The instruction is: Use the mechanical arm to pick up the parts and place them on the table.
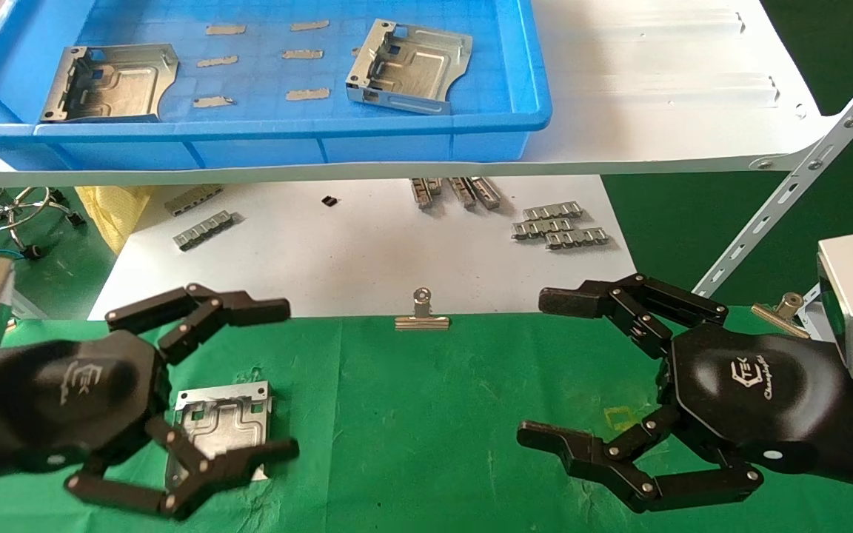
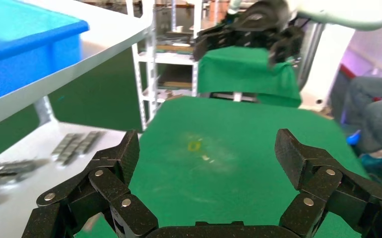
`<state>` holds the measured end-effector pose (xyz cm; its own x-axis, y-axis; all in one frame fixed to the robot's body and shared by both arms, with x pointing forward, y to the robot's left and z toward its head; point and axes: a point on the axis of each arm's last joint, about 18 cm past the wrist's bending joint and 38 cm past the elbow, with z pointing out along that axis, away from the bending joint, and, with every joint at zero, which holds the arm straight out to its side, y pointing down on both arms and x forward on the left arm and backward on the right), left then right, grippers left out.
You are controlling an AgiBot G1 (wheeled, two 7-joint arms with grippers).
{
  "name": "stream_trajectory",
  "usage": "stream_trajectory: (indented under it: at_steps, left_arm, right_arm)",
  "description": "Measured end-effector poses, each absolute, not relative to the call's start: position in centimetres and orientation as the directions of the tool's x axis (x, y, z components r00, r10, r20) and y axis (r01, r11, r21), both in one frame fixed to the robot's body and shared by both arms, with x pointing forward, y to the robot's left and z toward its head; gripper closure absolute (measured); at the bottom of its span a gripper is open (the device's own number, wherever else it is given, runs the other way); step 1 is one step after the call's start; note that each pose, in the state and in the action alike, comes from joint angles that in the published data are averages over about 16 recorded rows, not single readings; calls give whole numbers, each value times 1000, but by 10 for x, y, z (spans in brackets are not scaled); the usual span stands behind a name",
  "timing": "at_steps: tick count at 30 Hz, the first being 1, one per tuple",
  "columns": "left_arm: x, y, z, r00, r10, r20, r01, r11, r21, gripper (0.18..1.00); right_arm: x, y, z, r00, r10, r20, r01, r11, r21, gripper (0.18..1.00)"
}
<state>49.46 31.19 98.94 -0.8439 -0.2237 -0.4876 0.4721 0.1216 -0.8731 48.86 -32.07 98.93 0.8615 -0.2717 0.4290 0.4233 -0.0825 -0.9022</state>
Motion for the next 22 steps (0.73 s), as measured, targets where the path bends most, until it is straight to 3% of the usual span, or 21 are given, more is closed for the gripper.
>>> stream_trajectory:
  at_steps: [10, 22]
  left_arm:
    - [472, 298, 992, -860, -169, -481, 468, 111, -877, 184]
    - [471, 298, 993, -861, -168, -481, 468, 110, -877, 184]
  right_arm:
    - [489, -321, 989, 861, -272, 429, 423, -82, -902, 178]
    - [489, -321, 989, 861, -272, 429, 423, -82, -902, 178]
